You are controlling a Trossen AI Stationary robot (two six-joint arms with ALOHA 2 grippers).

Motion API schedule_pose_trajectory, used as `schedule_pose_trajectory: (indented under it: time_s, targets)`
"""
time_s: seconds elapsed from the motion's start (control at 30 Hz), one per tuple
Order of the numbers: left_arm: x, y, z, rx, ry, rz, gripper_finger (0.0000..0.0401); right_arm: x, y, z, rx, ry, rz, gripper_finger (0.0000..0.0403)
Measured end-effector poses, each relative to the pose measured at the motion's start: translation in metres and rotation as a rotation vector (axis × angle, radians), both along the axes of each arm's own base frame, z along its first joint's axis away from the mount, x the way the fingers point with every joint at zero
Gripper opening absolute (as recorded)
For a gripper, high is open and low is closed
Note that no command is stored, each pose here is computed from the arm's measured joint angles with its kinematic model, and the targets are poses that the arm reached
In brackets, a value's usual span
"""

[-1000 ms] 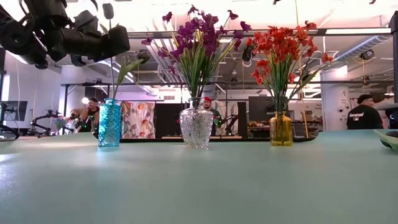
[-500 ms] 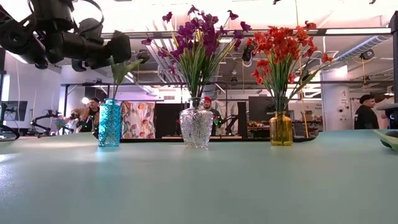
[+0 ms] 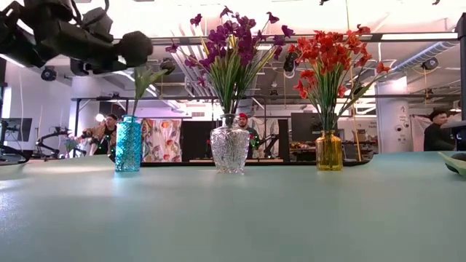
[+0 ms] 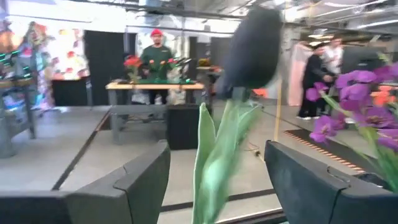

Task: Sort flowers into vase by color
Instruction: Put the black flower into the blue flower vase

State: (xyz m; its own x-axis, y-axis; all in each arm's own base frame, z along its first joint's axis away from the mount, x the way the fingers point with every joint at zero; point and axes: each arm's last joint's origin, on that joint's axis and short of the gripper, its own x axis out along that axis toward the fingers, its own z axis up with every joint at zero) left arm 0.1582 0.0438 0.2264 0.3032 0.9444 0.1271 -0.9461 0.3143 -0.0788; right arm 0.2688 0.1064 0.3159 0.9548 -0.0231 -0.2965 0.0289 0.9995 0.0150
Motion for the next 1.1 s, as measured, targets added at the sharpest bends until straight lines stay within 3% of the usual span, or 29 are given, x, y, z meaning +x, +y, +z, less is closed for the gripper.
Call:
schedule_pose_trajectory:
  time_s: [0.27, 0.37, 0.57, 0.87, 1.1]
  targets:
    - [-0.005, -0.024, -0.001, -0.071, 0.103, 0.155, 0.0248, 0.0, 0.0, -0.001, 0.005, 0.007, -0.001, 0.0273]
    - [-0.004, -0.035, -0.001, -0.077, 0.108, 0.113, 0.0248, 0.0, 0.0, -0.001, 0.007, 0.007, -0.002, 0.0272]
    - [-0.005, -0.062, -0.001, -0.092, 0.041, -0.071, 0.0248, -0.008, 0.0, -0.004, 0.07, 0.084, 0.013, 0.0272]
    - [0.002, -0.114, -0.01, -0.159, -0.143, -0.631, 0.0246, -0.036, -0.001, -0.022, 0.29, 0.442, 0.07, 0.0254]
    - [0.03, -0.164, -0.003, -0.174, -0.067, -0.742, 0.0246, -0.061, 0.015, -0.043, 0.453, 0.805, 0.056, 0.0244]
